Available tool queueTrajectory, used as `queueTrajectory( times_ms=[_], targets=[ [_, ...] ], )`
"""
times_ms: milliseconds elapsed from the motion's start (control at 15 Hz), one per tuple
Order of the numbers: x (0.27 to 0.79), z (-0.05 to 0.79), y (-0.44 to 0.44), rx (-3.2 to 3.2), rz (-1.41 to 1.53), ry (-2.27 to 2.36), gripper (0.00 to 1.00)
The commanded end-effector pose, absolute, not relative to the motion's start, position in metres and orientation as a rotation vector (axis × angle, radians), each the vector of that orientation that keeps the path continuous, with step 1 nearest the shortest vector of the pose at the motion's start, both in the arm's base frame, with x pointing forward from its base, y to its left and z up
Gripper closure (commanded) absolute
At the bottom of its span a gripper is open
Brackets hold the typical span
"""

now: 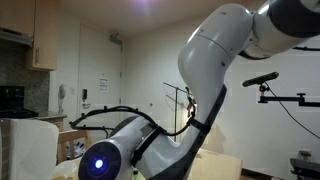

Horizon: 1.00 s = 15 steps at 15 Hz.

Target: Move the pack of marshmallows slightly to the right and put the one that's near the wallet in it

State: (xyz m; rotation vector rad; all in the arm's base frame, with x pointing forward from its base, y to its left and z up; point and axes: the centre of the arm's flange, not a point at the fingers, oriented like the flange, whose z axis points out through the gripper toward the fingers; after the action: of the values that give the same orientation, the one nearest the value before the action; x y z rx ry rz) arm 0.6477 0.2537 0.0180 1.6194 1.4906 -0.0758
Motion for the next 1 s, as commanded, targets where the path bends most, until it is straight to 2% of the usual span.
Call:
queueTrajectory(
  times_ms=[0, 333, 467, 733, 800, 867, 933],
  targets=[
    [0.655, 0.017, 0.254, 1.655, -0.042, 1.517, 0.53],
    [0.653, 0.022, 0.256, 1.686, -0.034, 1.551, 0.13],
    [0.651, 0.024, 0.259, 1.713, -0.026, 1.577, 0.01],
    [0.648, 0.030, 0.263, 1.775, -0.027, 1.581, 0.00],
    [0.648, 0.032, 0.263, 1.796, -0.027, 1.563, 0.25],
    [0.648, 0.033, 0.263, 1.811, -0.023, 1.552, 0.26],
    [0.648, 0.034, 0.262, 1.819, -0.024, 1.551, 0.34]
  ],
)
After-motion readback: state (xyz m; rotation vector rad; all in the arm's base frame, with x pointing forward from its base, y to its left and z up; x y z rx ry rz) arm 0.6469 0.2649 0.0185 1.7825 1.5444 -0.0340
